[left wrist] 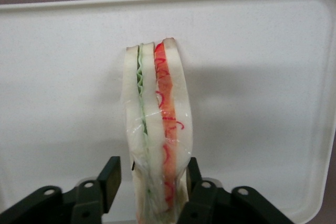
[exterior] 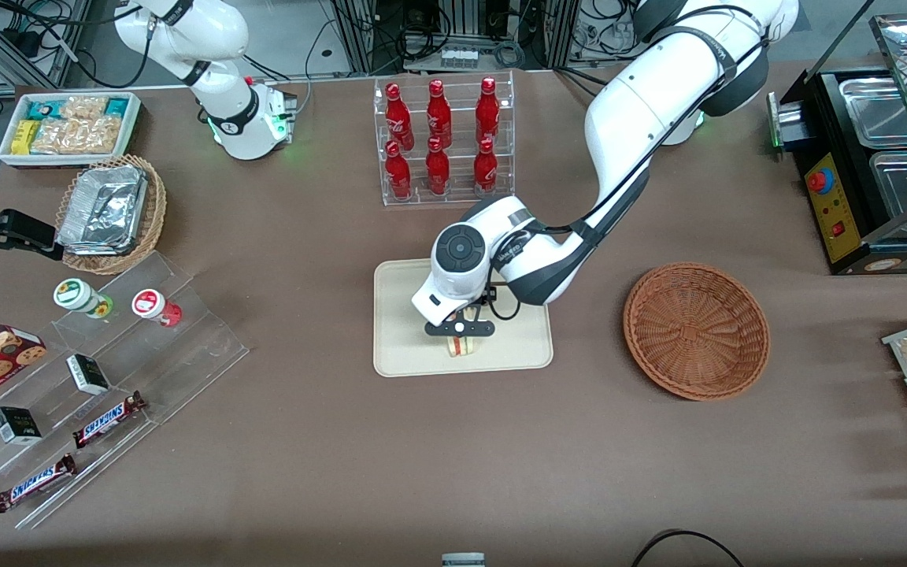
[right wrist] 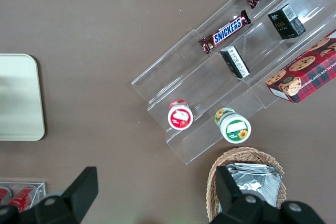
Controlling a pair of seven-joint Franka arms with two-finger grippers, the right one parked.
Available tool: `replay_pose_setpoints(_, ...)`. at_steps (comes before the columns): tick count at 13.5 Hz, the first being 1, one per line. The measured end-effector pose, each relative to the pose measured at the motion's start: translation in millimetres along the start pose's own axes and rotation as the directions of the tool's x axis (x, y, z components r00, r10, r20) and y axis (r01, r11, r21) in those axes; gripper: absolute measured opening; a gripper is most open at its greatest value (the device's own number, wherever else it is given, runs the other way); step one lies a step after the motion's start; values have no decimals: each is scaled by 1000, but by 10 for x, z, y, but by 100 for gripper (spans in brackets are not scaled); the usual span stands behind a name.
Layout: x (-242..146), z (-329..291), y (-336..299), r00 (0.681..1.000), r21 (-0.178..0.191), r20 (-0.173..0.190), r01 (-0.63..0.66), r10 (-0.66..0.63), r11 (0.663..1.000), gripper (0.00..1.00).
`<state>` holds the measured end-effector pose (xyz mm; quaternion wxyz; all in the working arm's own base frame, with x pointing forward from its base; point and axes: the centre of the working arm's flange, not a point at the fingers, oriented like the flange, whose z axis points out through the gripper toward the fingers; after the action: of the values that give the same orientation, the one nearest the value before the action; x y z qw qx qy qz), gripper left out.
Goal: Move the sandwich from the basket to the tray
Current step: 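Lower the sandwich onto the tray and open the left gripper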
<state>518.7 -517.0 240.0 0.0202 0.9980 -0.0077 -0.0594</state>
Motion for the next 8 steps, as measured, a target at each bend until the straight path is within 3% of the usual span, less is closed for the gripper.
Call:
replay_pose_setpoints(3,4,-11,4,1000,-1,-2,0,0,1000,96)
replay_pose_setpoints(4,13,-28,7,1000,-4,-5,1,-1,1000,100)
replay_pose_setpoints(6,44,-110,11,1000,-11,-15,5,-5,1000,100)
replay_pose_setpoints(8,49,-269,-2,1000,5,-16,9,-9,1000,100)
